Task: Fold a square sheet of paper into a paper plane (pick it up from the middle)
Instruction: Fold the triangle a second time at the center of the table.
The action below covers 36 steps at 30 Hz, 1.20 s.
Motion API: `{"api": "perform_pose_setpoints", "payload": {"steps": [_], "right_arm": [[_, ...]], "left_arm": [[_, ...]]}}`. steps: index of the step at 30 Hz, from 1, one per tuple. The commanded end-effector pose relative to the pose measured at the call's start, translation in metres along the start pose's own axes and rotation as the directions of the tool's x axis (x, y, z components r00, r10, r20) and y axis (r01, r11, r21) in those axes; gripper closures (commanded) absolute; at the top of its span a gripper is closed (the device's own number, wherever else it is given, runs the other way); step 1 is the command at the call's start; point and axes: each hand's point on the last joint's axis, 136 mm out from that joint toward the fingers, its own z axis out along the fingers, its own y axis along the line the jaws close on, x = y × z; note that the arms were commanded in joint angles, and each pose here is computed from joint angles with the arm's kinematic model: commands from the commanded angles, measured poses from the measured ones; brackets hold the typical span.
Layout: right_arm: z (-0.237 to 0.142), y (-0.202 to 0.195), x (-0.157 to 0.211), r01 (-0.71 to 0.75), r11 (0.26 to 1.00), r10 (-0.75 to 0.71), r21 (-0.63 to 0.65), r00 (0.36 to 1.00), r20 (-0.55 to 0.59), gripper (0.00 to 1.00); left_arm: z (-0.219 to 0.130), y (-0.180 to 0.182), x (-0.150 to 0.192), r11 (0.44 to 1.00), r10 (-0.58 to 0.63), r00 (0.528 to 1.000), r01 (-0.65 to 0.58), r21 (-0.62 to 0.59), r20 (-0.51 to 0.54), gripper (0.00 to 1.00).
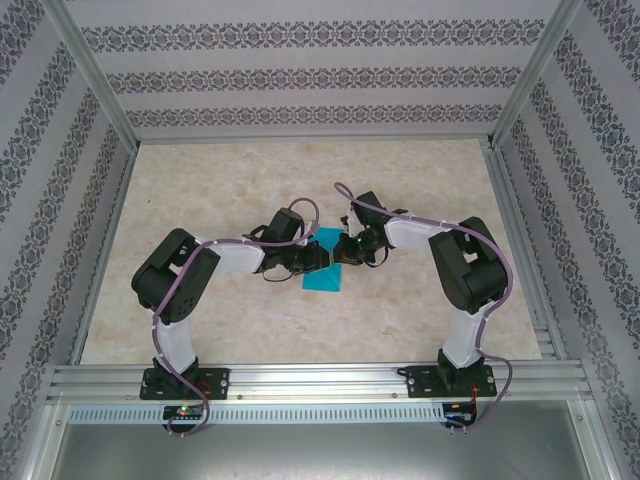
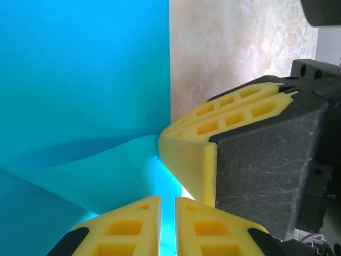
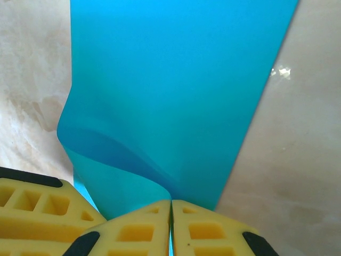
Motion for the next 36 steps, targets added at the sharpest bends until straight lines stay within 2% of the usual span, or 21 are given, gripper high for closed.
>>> {"api": "perform_pose_setpoints", "payload": {"steps": [1,15,30,34,36], "right_arm": [[-0.001,0.001,-0.001,0.013,1.000,-0.013,-0.009,1.000,0.005,0.90],[0.003,-0.006,-0.001,0.007,1.000,-0.007,0.021,1.000,-0.003,0.90],[0.005,-0.010,-0.003,0.004,0.999,-0.004,0.043,1.000,-0.001,0.90],[0.003,-0.010,-0.006,0.000,0.998,0.000,0.057,1.000,0.007,0.87],[-0.003,-0.015,-0.012,-0.025,0.994,0.020,0.105,0.999,0.043,0.82]], "left_arm": [[0.003,-0.005,0.000,1.000,0.023,1.000,-0.023,0.011,0.002,0.85],[0.011,0.015,0.006,0.999,-0.011,1.000,0.009,-0.053,-0.027,0.87],[0.014,0.018,0.009,0.998,-0.026,0.999,0.024,-0.054,-0.043,0.87],[0.015,0.027,0.012,0.993,-0.068,0.997,0.063,-0.095,-0.048,0.87],[0.015,0.036,0.016,0.984,-0.116,0.991,0.107,-0.140,-0.060,0.88]]}}
